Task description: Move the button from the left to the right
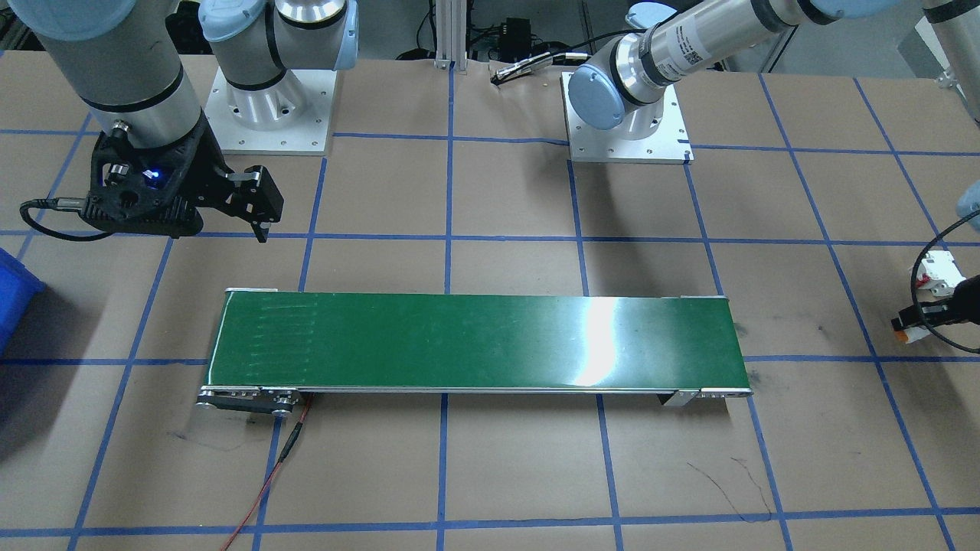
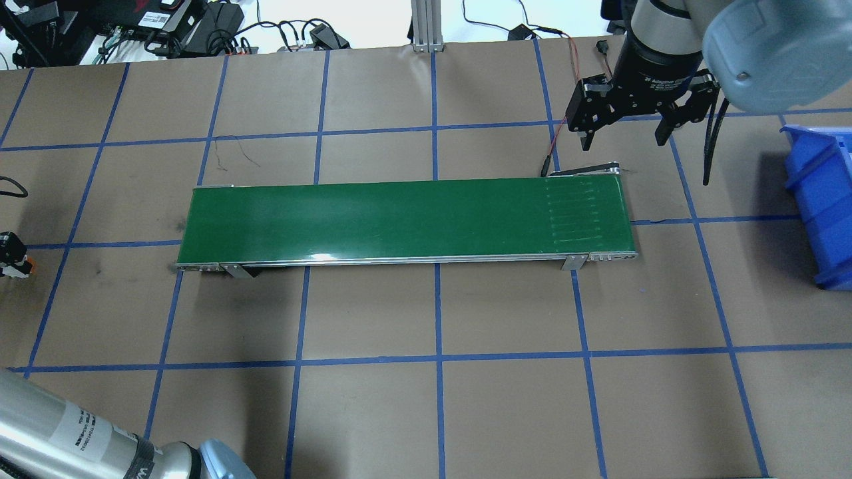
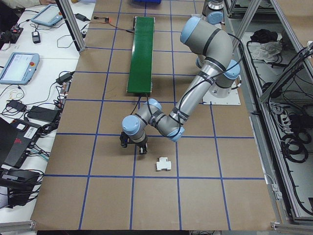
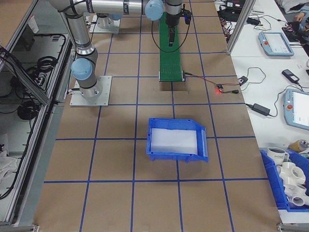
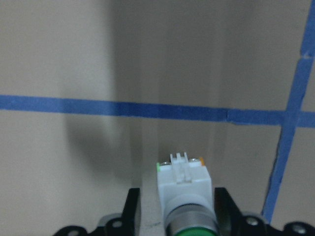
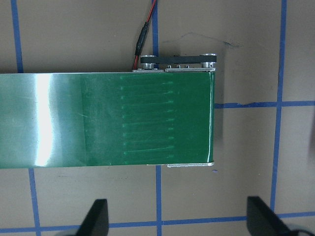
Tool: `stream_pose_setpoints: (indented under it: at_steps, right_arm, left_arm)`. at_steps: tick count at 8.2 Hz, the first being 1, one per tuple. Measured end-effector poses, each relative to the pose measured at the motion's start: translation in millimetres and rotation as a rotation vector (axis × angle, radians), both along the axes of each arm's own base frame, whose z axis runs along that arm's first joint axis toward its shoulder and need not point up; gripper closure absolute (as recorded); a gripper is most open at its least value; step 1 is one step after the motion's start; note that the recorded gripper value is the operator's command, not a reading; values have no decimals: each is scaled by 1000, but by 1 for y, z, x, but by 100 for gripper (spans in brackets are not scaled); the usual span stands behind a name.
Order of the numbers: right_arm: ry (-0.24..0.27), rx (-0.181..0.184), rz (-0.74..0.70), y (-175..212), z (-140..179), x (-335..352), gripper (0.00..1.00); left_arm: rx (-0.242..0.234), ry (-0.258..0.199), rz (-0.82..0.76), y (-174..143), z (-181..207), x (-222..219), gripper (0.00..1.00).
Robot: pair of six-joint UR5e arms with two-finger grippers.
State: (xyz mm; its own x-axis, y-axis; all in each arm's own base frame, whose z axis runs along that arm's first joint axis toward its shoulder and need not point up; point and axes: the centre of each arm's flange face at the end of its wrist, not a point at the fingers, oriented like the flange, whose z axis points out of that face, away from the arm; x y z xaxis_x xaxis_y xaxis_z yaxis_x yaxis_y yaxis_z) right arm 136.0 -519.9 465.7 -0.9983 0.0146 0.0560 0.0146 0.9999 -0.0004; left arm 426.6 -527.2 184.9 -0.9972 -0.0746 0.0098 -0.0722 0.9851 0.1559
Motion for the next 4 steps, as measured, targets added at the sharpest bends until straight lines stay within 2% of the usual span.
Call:
stream_pose_setpoints:
  at_steps: [2, 4]
  right_arm:
    - [0, -2, 0, 0, 0, 0, 0]
    - [0, -3, 0, 0, 0, 0, 0]
  left_arm:
    - [1, -8, 1, 1, 7, 0, 100]
    - [5, -41, 13, 3, 45, -4, 100]
